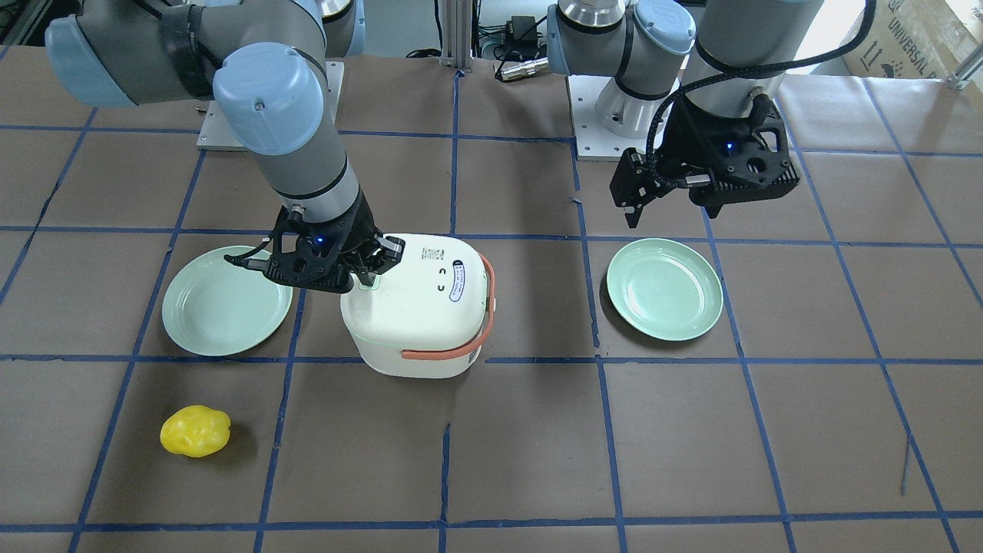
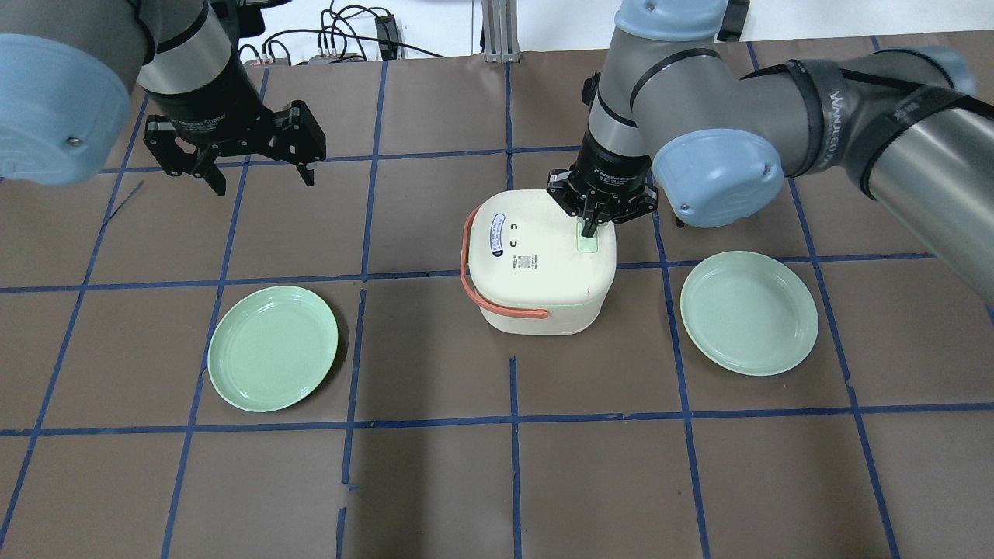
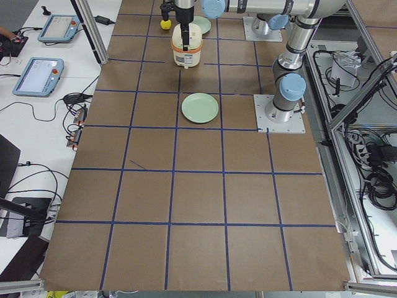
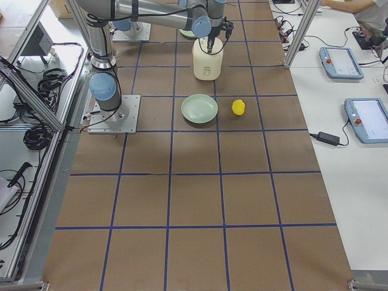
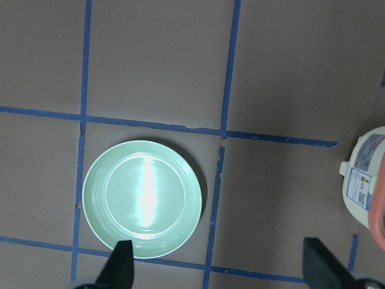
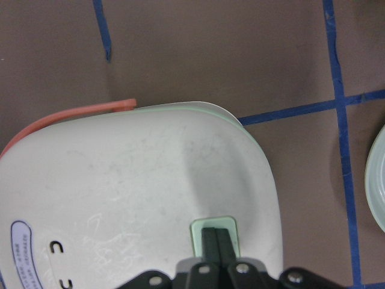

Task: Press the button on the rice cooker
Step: 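Lower the closed right gripper and press down on the green button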

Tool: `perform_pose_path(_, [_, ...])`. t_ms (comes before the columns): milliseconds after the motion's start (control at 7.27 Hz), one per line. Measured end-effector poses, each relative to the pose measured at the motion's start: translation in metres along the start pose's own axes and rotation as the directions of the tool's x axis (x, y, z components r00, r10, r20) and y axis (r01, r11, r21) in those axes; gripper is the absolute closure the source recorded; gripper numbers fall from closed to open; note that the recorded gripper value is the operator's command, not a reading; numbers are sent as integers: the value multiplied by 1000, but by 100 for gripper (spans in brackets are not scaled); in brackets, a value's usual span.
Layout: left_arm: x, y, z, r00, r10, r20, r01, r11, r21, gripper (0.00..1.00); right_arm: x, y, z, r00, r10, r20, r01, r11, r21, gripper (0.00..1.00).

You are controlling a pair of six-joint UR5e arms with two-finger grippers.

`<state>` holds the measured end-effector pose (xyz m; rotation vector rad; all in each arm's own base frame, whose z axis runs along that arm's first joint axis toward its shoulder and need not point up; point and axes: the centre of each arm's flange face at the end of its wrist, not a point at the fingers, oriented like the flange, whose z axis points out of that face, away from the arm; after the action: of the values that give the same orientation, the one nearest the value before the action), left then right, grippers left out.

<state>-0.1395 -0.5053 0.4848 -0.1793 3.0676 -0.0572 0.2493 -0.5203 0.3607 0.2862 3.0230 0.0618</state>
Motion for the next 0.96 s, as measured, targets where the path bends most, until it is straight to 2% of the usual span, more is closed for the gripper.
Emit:
perform_pose_path(688, [0, 0, 0, 1000, 0, 0, 0, 1000, 0, 0, 0, -1, 4, 1000, 2, -2, -2, 1000, -7, 87])
perform_pose_path(962, [0, 0, 0, 1000, 0, 0, 0, 1000, 0, 0, 0, -2, 3, 1000, 0, -5, 0, 1000, -5, 82])
